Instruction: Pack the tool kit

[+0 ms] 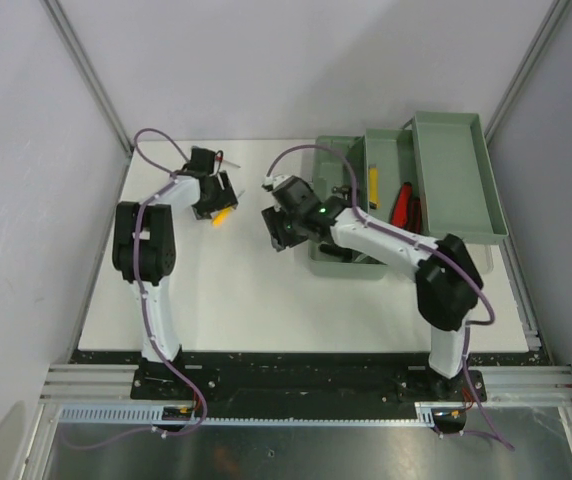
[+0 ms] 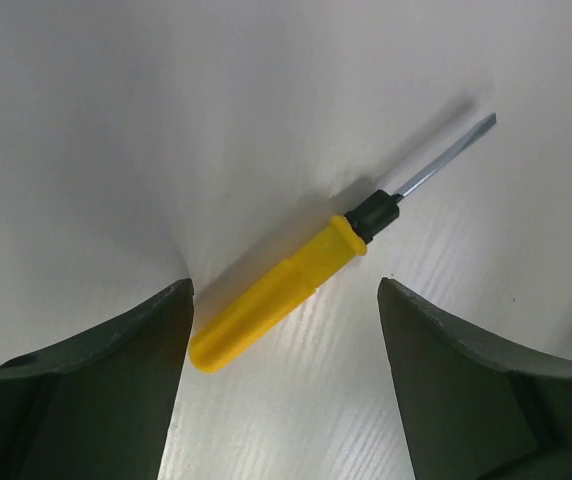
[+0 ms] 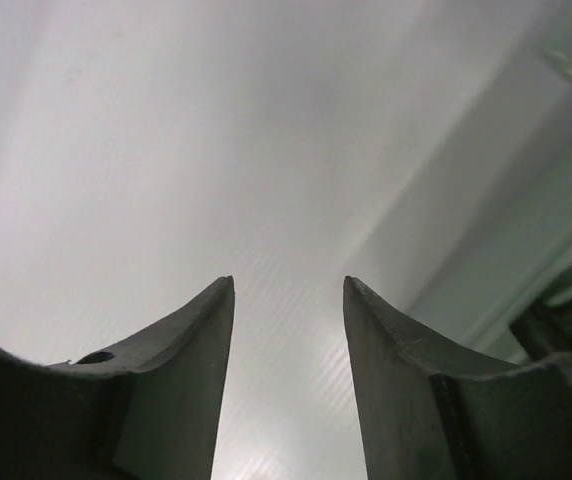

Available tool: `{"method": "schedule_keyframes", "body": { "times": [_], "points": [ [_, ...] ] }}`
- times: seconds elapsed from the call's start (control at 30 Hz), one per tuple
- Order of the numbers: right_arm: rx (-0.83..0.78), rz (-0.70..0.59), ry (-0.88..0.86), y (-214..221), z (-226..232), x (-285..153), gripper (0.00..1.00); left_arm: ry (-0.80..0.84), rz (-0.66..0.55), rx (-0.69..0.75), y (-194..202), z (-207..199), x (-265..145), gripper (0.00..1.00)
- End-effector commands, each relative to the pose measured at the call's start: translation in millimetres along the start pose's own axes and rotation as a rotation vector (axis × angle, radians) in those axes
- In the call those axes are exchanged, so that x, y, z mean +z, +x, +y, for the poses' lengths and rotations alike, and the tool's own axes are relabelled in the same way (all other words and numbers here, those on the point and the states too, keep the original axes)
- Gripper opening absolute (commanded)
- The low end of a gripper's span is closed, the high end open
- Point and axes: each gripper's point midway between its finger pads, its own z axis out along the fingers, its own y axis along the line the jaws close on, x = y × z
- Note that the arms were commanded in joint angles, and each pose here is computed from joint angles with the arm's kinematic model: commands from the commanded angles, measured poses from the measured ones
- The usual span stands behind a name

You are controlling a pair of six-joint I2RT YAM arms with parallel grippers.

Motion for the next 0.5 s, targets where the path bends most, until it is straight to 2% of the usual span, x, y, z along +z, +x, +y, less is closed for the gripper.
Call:
{"method": "schedule_keyframes", "body": {
  "times": [0.0,0.33,0.47],
  "points": [
    [0.04,-0.06,0.001,-25.1,15.5,13.6,0.51,0.045,-0.034,0.161,3.1,-23.4,-20.2,0.76],
    [0.09,-0.08,-0.016,-21.0,24.6,-3.2,0.5,0.046,-0.015,0.3,24.1,-36.6,-17.5,0.41],
    [0.111,-0.093,-0.01,-16.9,21.3,-16.4,0.5,0.046,0.0,0.317,39.3,-36.5,-25.6,0.19]
  ]
}}
